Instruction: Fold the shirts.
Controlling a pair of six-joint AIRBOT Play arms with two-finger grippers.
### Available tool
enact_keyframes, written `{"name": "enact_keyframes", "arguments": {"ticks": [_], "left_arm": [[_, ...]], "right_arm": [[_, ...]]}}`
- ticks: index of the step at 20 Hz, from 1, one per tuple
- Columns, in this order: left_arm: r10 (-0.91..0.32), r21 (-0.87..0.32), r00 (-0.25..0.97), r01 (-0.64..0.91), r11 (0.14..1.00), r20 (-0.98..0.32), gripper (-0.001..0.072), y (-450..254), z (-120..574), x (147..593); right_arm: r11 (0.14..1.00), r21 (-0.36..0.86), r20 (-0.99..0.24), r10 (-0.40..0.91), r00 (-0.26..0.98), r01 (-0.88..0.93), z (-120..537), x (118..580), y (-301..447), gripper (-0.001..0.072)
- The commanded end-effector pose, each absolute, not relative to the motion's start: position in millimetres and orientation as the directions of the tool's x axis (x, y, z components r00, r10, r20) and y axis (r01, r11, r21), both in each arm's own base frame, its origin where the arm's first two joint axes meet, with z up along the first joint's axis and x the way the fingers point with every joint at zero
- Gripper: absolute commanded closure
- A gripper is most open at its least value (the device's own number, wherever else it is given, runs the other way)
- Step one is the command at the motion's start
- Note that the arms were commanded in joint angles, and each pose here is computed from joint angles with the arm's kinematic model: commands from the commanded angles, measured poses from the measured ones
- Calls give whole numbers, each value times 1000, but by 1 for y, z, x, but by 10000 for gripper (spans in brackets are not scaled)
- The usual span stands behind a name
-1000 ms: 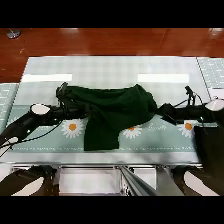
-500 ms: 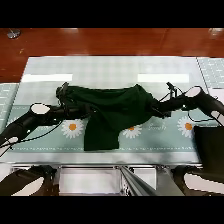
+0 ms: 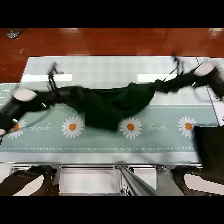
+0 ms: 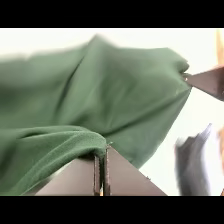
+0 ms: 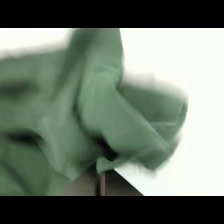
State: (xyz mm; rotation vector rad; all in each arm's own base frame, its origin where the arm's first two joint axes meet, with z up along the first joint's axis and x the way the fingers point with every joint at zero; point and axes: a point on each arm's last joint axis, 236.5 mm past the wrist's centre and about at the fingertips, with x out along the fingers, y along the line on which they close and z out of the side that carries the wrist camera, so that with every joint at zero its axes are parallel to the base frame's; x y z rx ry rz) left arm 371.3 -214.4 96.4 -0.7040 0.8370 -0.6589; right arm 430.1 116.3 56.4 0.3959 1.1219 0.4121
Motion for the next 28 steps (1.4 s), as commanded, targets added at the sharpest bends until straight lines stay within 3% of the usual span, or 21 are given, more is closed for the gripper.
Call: {"name": "enact_keyframes", "arguments": {"ticks": [1,4,6,9,15,18,20,25,28], "left_arm": [[-726,-679,661,446,584,-191,684,-184,263,403],[-654,-462,757,579,671,-1,684,-161,417,386],[-602,-312,789,606,732,120,684,-147,501,349],[-557,-115,792,596,795,250,684,-134,581,274],[-546,10,760,581,814,354,684,-129,614,164],[-570,23,762,593,805,308,683,-134,599,144],[-594,-9,777,609,793,209,684,-139,574,149],[-532,-132,840,519,845,-105,683,-126,484,207],[-517,-220,815,471,854,-263,683,-124,418,252]], "right_arm": [[877,396,-602,473,644,-273,233,463,102,694],[872,279,-310,478,822,-402,407,430,108,693],[871,207,-163,479,862,-445,474,382,109,693],[884,83,-66,465,883,-460,512,305,108,693],[914,-73,91,404,910,-398,552,188,96,693],[886,-71,45,463,885,-459,540,170,110,692],[857,-50,-34,511,859,-512,521,171,122,693],[846,89,-269,529,805,-526,442,219,124,693],[853,202,-380,522,764,-482,378,267,122,692]]}}
